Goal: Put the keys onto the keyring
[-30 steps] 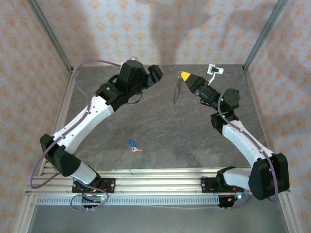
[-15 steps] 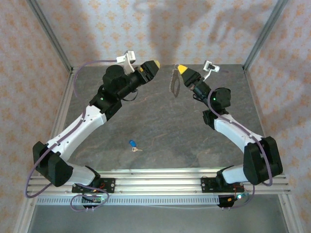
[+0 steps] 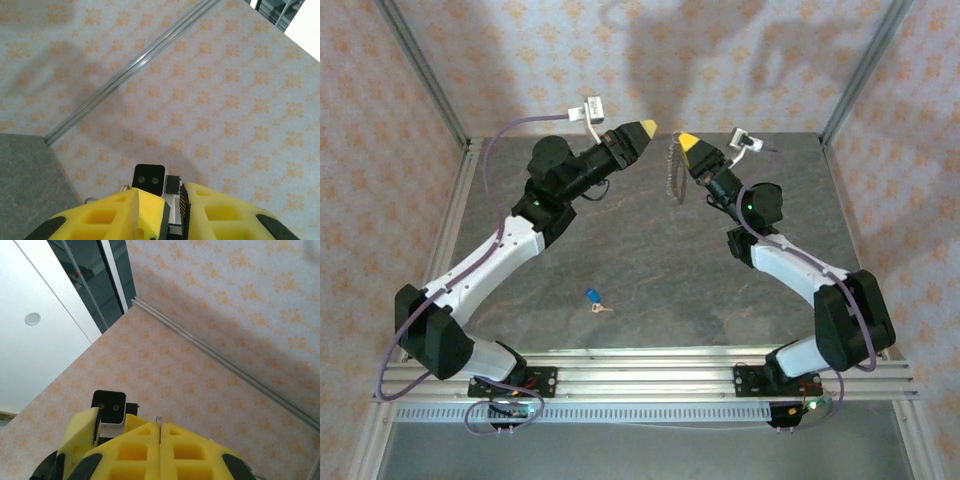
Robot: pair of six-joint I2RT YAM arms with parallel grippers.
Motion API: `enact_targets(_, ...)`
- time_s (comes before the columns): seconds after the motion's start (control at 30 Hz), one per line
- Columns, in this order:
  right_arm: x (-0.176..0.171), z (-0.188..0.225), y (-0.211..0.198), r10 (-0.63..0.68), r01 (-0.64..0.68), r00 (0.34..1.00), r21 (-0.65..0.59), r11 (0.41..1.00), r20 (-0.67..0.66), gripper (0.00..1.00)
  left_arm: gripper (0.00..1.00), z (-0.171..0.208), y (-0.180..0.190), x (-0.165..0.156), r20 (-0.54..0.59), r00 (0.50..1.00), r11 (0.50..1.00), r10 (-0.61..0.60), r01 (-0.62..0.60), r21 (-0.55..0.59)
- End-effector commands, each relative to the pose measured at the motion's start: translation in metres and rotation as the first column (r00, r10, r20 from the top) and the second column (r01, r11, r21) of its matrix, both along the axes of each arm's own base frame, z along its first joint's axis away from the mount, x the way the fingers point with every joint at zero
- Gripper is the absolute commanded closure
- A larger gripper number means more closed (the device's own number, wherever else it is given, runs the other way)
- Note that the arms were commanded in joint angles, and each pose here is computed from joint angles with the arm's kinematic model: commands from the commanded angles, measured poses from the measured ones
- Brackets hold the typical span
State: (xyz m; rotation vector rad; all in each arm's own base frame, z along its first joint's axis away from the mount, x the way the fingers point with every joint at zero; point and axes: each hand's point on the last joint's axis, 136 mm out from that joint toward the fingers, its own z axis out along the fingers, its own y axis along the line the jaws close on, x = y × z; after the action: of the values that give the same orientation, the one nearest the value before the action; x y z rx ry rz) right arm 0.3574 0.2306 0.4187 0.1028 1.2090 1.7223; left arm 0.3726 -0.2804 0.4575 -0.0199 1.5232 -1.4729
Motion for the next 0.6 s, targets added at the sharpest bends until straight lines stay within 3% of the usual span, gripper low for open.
enact_targets(0.0, -0.015, 0.028, 0.0, 0.013, -0.018, 0.995, 0.054, 0.998, 0.099, 1.0, 0.71, 0.018, -0.01, -0.011, 0.067, 0.996, 0.998, -0.054, 0.055, -0.013)
enact_targets(0.33, -0.016, 0.026, 0.002, 0.014, -0.019, 0.995, 0.055, 0.998, 0.094, 1.0, 0.6, 0.0, -0.009, -0.005, 0.033, 0.999, 1.0, -0.025, 0.025, 0.015)
enact_targets(0.57, -0.018, 0.028, 0.002, 0.02, -0.026, 0.995, 0.058, 0.998, 0.1, 1.0, 0.64, -0.005, -0.015, -0.004, 0.029, 0.999, 0.999, -0.04, 0.04, 0.026)
